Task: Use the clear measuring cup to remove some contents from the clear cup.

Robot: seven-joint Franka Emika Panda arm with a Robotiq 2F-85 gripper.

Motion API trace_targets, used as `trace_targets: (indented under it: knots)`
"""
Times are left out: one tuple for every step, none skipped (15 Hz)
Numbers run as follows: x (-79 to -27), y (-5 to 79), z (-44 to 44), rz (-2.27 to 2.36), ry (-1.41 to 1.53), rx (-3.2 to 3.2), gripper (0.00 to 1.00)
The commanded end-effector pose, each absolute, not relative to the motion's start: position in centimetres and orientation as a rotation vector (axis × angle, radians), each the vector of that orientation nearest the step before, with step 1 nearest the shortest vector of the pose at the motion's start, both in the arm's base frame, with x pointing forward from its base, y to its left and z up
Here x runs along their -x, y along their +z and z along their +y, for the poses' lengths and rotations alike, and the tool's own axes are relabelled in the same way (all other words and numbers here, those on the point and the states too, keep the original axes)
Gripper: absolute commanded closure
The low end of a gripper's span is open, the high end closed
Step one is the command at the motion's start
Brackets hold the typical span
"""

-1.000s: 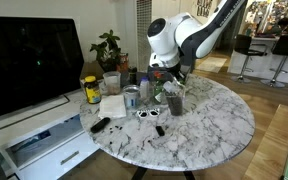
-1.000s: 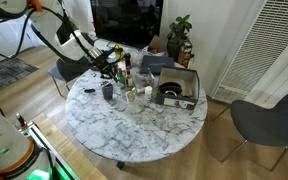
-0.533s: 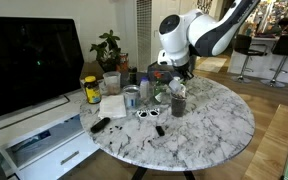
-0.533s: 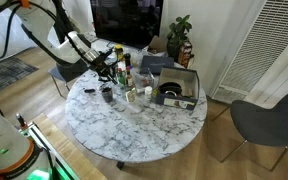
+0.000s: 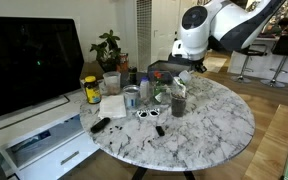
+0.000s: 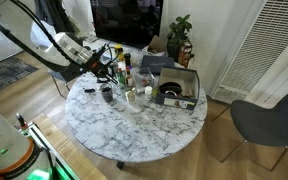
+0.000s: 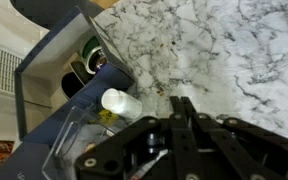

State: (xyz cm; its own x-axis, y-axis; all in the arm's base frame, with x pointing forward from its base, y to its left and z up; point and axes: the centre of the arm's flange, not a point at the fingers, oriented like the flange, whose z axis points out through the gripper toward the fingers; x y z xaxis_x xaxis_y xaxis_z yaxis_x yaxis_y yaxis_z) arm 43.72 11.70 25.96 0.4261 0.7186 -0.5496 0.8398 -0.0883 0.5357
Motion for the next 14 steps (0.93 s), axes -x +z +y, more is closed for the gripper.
trace_targets:
  knots:
    - [-40.9,26.7,9.0,1.274,-0.028,-1.832,0.99]
    - [-40.6,26.4,8.0,1.269,0.020,-1.850,0.99]
    - [-40.3,26.1,7.1,1.261,0.066,-1.866,0.99]
    - [-40.0,25.6,6.2,1.267,0.119,-1.900,0.99]
    - [-39.7,25.1,5.2,1.265,0.161,-1.925,0.99]
    - [-39.4,24.6,4.3,1.264,0.198,-1.946,0.99]
    - [-39.0,24.1,2.9,1.269,0.250,-1.947,0.99]
    - [-38.6,23.6,1.7,1.292,0.299,-1.934,0.99]
    - [-38.3,23.2,0.8,1.306,0.335,-1.926,0.99]
    - [-38.2,23.0,0.0,1.323,0.393,-1.957,0.99]
    - [-38.3,23.0,-0.5,1.341,0.453,-2.000,0.99]
    - [-39.2,24.8,2.2,1.327,0.345,-1.970,0.96]
    - [-38.9,24.7,1.6,1.335,0.379,-1.994,0.96]
    - [-38.7,24.7,1.1,1.336,0.389,-2.007,0.96]
